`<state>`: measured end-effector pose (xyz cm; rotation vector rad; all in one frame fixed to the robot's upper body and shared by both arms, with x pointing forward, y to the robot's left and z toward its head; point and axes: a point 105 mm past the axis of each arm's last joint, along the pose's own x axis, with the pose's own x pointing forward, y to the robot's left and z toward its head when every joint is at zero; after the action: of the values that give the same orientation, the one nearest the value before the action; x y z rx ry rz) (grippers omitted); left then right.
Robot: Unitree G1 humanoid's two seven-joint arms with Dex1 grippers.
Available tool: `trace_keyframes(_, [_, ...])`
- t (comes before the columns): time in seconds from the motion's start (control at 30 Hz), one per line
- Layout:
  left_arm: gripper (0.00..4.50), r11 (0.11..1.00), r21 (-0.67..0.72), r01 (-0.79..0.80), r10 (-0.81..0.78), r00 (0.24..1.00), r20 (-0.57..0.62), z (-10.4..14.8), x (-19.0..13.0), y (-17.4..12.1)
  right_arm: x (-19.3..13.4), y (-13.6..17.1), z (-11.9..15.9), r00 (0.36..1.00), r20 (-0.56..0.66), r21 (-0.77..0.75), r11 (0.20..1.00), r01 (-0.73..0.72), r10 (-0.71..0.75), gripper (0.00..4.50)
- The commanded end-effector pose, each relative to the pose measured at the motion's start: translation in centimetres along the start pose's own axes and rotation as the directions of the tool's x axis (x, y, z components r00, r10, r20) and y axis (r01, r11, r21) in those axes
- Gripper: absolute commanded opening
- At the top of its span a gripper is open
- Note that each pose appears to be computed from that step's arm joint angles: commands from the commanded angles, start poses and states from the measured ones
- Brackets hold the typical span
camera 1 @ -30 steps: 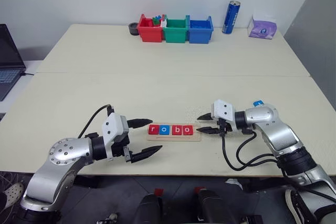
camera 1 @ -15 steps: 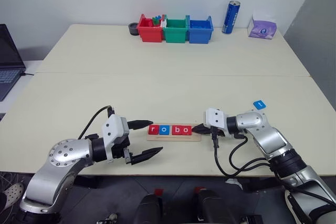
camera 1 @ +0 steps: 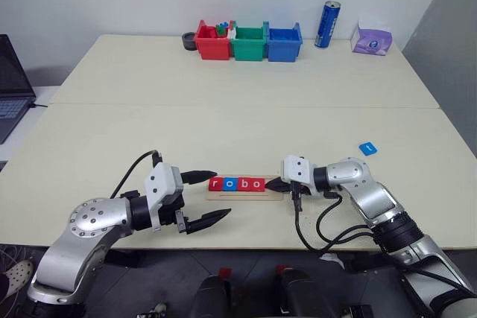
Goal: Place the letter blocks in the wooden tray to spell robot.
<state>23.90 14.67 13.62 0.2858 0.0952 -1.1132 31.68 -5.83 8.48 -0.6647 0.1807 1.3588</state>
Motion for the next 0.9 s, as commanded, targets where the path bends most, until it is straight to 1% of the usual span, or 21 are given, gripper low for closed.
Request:
trace_keyframes(0.03, [4.5,0.999,0.04,-0.014,0.014,1.0,0.012,1.0,-0.4,0.1,0.0,-0.5,1.2,1.0,0.025,-0.049,0.999,0.01,-0.008,0.02])
trace_keyframes(0.2, [4.5,0.999,0.04,-0.016,0.016,1.0,0.013,1.0,-0.4,0.1,-0.2,-0.6,1.3,1.0,0.028,-0.043,0.999,0.011,-0.01,0.02])
trace_keyframes(0.3, [4.5,0.999,0.04,-0.019,0.018,1.0,0.017,1.0,-0.3,0.1,-1.8,-0.8,1.5,1.0,0.024,0.002,1.0,0.008,-0.008,0.02])
trace_keyframes(0.33, [4.5,0.999,0.04,-0.02,0.019,1.0,0.018,1.1,-0.3,0.2,-2.6,-1.0,1.7,1.0,0.03,0.024,1.0,0.01,-0.011,0.18])
trace_keyframes(0.43, [4.5,0.999,0.04,-0.022,0.021,1.0,0.024,1.2,-0.2,0.2,-5.4,-1.5,2.2,0.998,0.03,0.087,0.995,0.049,-0.052,0.82])
trace_keyframes(0.57, [4.5,0.999,0.035,-0.018,0.016,0.999,0.039,1.3,0.2,0.2,-9.2,-1.5,2.6,0.989,0.012,0.185,0.973,0.142,-0.146,2.31])
trace_keyframes(0.6, [4.5,0.999,0.033,-0.013,0.012,0.999,0.045,1.3,0.4,0.1,-9.9,-1.6,2.7,0.984,0.012,0.217,0.961,0.172,-0.179,2.57])
trace_keyframes(0.67, [4.5,1.0,0.027,0.0,-0.002,0.998,0.065,1.6,1.2,0.0,-11.1,-1.6,2.9,0.964,0.012,0.295,0.923,0.249,-0.264,3.35])
trace_keyframes(0.7, [4.5,1.0,0.026,0.005,-0.007,0.997,0.075,1.8,1.7,0.0,-11.5,-1.7,2.8,0.951,0.006,0.325,0.9,0.29,-0.309,3.71])
trace_keyframes(0.73, [4.5,1.0,0.024,0.006,-0.008,0.996,0.093,2.1,2.3,0.1,-12.1,-2.2,2.3,0.922,-0.016,0.359,0.858,0.366,-0.387,3.97])
trace_keyframes(0.77, [4.5,1.0,0.024,0.004,-0.007,0.993,0.118,2.5,3.3,0.3,-12.8,-3.0,1.4,0.872,-0.07,0.369,0.8,0.474,-0.485,4.38])
trace_keyframes(0.83, [4.5,1.0,0.024,0.005,-0.009,0.986,0.166,3.4,5.3,0.4,-14.3,-3.9,-0.7,0.762,-0.178,0.389,0.666,0.636,-0.623,4.45])
trace_keyframes(0.9, [4.5,0.999,0.031,0.011,-0.017,0.98,0.197,4.1,7.1,0.5,-15.5,-4.3,-2.1,0.678,-0.245,0.383,0.574,0.724,-0.693,4.45])
